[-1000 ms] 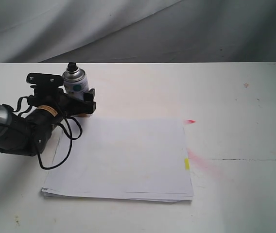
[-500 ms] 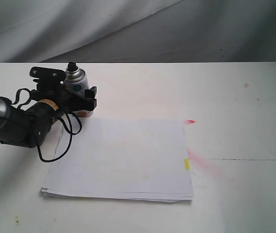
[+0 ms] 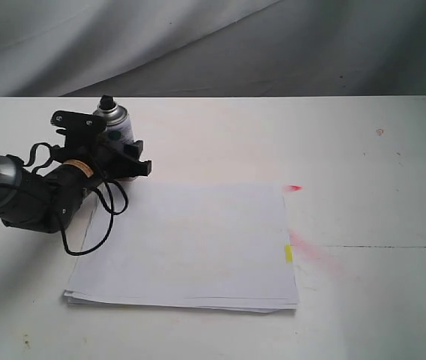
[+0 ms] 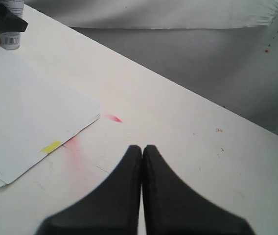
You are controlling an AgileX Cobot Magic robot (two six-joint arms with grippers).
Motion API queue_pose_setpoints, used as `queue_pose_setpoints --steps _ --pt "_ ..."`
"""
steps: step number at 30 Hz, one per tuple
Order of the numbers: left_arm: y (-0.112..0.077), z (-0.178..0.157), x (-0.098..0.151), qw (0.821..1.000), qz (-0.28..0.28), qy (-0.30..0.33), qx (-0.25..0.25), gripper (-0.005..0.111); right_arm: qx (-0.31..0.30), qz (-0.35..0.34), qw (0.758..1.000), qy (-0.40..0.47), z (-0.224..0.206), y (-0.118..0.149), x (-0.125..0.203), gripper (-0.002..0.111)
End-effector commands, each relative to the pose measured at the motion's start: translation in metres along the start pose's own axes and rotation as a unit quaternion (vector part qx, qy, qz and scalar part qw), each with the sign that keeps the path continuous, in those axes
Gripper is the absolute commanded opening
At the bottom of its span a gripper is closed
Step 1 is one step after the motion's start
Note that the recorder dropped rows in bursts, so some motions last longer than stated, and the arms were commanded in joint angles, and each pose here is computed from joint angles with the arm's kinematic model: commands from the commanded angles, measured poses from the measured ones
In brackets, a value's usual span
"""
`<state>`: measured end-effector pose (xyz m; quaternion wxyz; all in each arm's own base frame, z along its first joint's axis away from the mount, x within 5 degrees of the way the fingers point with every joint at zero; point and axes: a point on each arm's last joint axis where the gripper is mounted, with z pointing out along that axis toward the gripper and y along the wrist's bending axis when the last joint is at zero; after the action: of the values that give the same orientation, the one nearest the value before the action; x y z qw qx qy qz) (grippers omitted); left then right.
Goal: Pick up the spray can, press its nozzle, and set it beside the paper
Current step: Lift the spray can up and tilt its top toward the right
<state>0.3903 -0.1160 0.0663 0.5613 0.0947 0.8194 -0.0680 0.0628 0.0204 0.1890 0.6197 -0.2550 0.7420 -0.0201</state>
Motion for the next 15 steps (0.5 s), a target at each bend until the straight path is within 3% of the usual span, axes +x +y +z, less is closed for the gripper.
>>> queue_pose_setpoints --steps 1,5,6,9,13,15 --pt "0.001 0.001 -0.007 1.000 -0.005 -0.030 -0.003 0.039 0.003 0.003 1.000 -0.002 0.000 0.000 0.000 0.000" --pt "0.000 0.001 -0.010 0.999 0.007 -0.047 0.005 0.003 0.003 0.003 1.000 -0.002 0.000 0.000 0.000 0.000" --pt "0.000 0.000 -0.011 0.999 0.010 -0.048 0.005 0.000 0.003 0.003 1.000 -0.002 0.000 0.000 0.000 0.000" --pt "-0.001 -0.002 -0.018 0.999 0.009 -0.044 0.005 0.000 0.003 0.003 1.000 -0.002 0.000 0.000 0.000 0.000" --pt "-0.001 -0.017 -0.054 0.999 0.017 -0.042 0.008 0.000 0.003 0.003 1.000 -0.002 0.000 0.000 0.000 0.000" --pt "-0.002 -0.030 -0.073 0.999 0.042 -0.010 0.012 0.000 0.003 0.003 1.000 -0.002 0.000 0.000 0.000 0.000"
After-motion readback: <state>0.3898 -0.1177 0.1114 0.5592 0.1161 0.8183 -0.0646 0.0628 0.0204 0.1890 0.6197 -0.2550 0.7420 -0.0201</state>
